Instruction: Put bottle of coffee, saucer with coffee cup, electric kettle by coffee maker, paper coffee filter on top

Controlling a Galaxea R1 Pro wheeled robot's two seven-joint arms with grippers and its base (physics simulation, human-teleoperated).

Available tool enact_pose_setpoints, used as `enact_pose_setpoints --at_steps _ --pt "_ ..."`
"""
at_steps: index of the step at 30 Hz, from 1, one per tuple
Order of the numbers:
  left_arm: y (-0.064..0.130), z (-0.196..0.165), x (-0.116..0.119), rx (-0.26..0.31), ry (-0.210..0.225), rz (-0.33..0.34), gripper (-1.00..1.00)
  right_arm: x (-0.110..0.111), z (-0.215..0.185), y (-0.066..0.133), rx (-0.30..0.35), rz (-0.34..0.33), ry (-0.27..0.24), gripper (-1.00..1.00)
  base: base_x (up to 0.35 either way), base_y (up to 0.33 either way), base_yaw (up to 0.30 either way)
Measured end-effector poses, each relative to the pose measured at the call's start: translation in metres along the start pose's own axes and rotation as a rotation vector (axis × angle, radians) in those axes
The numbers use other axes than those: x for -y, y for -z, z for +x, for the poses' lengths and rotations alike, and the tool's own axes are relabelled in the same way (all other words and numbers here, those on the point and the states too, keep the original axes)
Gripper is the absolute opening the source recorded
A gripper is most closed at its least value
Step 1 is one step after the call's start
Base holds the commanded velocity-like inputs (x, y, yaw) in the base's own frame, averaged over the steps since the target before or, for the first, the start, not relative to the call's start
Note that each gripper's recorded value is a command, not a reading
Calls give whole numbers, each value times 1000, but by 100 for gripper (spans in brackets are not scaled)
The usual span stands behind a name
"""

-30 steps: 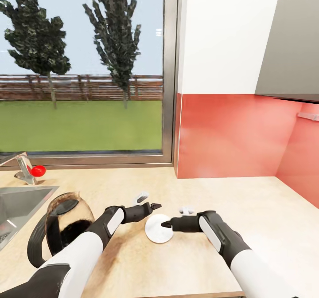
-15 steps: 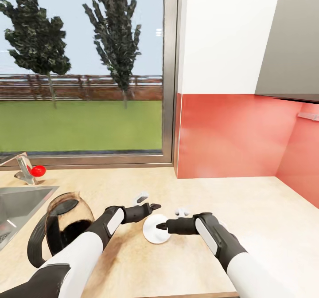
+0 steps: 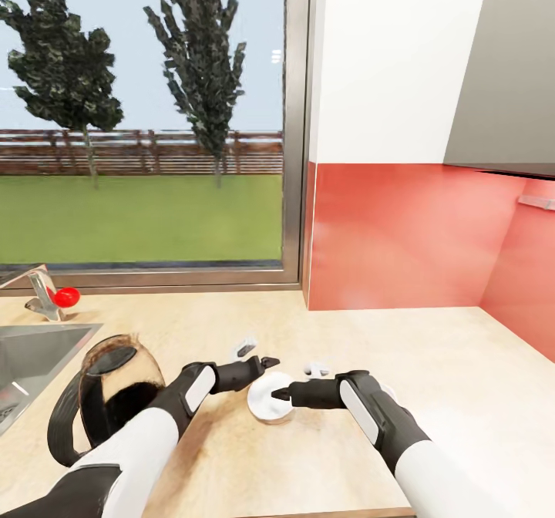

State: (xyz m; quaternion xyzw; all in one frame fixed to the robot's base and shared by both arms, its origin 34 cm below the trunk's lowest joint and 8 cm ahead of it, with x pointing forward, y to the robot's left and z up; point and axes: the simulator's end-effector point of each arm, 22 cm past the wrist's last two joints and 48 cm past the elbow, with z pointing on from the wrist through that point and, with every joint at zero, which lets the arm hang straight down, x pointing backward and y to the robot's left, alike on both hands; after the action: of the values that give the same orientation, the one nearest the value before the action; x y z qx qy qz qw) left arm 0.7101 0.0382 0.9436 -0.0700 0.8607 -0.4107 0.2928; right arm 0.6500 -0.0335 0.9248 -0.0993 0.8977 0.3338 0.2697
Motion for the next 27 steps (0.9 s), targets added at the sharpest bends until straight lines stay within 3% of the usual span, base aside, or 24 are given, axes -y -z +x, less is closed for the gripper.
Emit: enact_pose_setpoints --at_steps 14,27 --pt "0 6 -2 -5 29 7 100 -2 2 0 2 -4 1 100 0 0 0" --pt "1 6 -2 -2 27 8 100 -9 5 -3 -1 -14 3 100 0 0 0"
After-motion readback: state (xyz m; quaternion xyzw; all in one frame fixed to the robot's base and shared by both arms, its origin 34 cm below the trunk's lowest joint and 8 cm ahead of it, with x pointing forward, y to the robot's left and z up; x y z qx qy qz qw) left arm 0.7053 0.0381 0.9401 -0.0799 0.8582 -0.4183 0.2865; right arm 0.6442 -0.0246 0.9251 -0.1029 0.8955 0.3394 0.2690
